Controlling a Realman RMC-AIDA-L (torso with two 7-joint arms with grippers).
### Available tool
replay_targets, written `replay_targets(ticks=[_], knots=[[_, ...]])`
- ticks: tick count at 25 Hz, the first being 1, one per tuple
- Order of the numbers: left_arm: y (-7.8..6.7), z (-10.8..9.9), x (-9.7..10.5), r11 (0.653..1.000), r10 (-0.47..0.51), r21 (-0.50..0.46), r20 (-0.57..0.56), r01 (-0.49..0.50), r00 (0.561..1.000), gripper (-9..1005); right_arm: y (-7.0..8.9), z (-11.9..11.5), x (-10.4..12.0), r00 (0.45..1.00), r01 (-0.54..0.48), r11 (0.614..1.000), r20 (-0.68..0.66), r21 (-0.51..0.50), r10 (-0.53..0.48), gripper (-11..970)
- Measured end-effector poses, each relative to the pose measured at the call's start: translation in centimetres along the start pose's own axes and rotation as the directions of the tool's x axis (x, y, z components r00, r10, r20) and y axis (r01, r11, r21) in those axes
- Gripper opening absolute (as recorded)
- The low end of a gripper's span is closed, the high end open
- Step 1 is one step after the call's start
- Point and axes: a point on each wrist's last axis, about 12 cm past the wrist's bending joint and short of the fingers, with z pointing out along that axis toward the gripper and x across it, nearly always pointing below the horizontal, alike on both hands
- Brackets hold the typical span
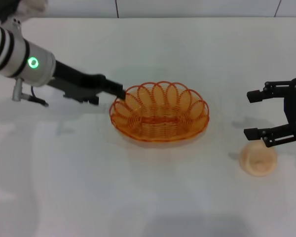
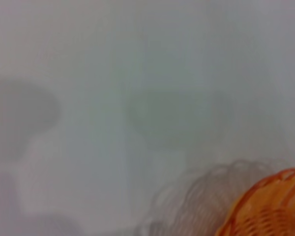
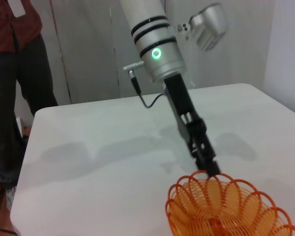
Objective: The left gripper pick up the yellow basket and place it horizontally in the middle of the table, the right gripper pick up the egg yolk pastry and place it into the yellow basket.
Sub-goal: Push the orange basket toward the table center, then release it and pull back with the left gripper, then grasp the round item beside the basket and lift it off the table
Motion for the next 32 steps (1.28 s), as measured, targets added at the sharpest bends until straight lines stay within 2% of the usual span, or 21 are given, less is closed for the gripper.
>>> replay_targets(ticks=[3,7,11,13,19,24,28,32], knots=[[-0.2,-1.1,-0.6,0.997,0.066,0.029,0.084,-0.069,0.994,833,0.0,0.0,0.1,1.0,-0.003,1.0,0.002,0.0,0.003,828],[-0.1,-2.5,-0.8,0.983,0.148,0.074,0.227,-0.169,0.963,873,0.0,0.0,0.2,1.0,-0.013,1.0,0.016,0.007,0.012,828],[0.8,-3.4,0.2,0.958,0.218,0.106,0.338,-0.267,0.915,893,-0.2,0.2,0.6,0.999,-0.042,0.999,0.013,0.021,0.041,827],[1.4,-3.8,1.0,0.935,0.274,0.113,0.373,-0.337,0.886,893,-0.3,0.2,0.8,0.998,-0.064,0.997,-0.004,0.038,0.065,827],[3.1,-4.7,3.6,0.859,0.445,0.1,0.341,-0.503,0.828,893,-0.6,0.3,1.7,0.989,-0.106,0.992,-0.1,0.064,0.112,826],[3.9,-5.3,5.6,0.801,0.553,0.068,0.295,-0.595,0.779,893,-0.6,0.1,2.4,0.979,-0.119,0.99,-0.157,0.076,0.13,825],[3.9,-5.7,6.8,0.761,0.602,0.083,0.279,-0.644,0.748,893,-0.7,0.2,2.9,0.972,-0.123,0.988,-0.191,0.091,0.139,825],[3.7,-5.8,7.5,0.745,0.612,0.111,0.276,-0.657,0.741,893,-0.7,0.6,3.3,0.966,-0.121,0.988,-0.216,0.097,0.139,825]])
